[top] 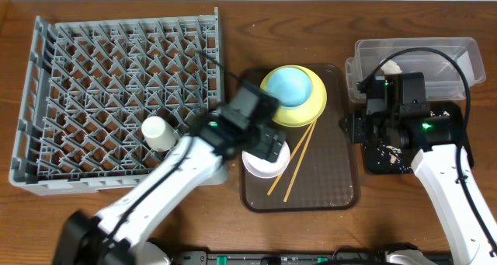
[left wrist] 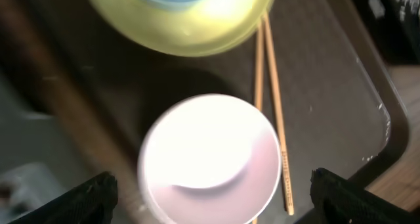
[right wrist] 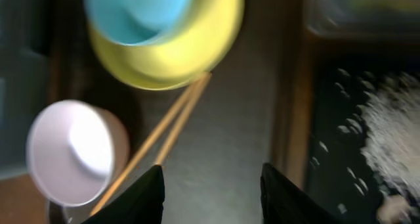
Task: Sort waste into correct bins and load items into the dishwasher rack
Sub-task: 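Reach the left gripper to the pink bowl and grasp its rim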
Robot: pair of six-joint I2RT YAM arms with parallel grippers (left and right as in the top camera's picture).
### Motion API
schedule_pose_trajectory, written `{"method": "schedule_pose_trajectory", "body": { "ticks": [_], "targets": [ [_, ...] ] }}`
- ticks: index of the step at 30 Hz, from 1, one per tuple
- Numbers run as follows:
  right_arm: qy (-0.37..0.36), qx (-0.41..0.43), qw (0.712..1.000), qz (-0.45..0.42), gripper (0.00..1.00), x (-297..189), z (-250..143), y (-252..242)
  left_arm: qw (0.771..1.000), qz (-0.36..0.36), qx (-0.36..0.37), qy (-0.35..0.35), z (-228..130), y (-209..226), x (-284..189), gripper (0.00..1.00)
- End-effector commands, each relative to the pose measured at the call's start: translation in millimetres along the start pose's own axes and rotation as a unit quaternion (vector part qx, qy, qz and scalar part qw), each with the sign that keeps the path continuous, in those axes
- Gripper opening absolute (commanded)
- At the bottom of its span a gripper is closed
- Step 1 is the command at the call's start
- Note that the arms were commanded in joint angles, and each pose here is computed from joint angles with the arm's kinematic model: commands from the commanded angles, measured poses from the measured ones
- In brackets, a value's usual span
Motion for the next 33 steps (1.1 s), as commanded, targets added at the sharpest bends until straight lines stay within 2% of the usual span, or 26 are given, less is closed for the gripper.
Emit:
{"method": "schedule_pose_trajectory", "body": {
  "ticks": [1, 6, 12, 14, 17, 18, 33],
  "targets": [
    [-0.018, 0.044, 0.998, -0.046, 0.46, -5.3, 7.4, -18.6, 0.999, -0.012, 0.022, 0.026, -5.9, -17.4, 21.8, 0.95],
    [-0.017, 0.044, 0.998, -0.046, 0.46, -5.3, 6.9, -18.7, 0.997, -0.022, 0.04, 0.064, -20.3, -37.5, 53.3, 0.95],
    [-0.017, 0.044, 0.998, -0.046, 0.46, -5.3, 6.9, -18.7, 0.994, -0.024, 0.051, 0.096, -35.3, -50.7, 77.5, 0.85],
    [-0.016, 0.044, 0.998, -0.046, 0.47, -5.3, 6.7, -18.8, 0.994, -0.024, 0.052, 0.095, -34.9, -51.3, 78.7, 0.78],
    [-0.014, 0.045, 0.998, -0.047, 0.47, -5.3, 5.5, -19.0, 0.994, -0.025, 0.052, 0.09, -32.5, -51.8, 79.2, 0.48],
    [-0.013, 0.045, 0.998, -0.047, 0.47, -5.3, 5.2, -19.1, 0.994, -0.025, 0.052, 0.09, -32.5, -51.8, 79.6, 0.42],
    [-0.012, 0.045, 0.998, -0.048, 0.48, -5.3, 4.6, -19.3, 0.995, -0.022, 0.014, 0.096, -35.3, -52.1, 93.6, 0.39]
  ]
}}
Point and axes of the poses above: each gripper's point midway between its finger pads, its own x axis out along the fingers, its own y axis along the line the jaws close on, z = x × y, the point moved 2 cm from there along -x, back along the fingers, and after that the axes turned 7 degrees about x, right-handed, at the moved point
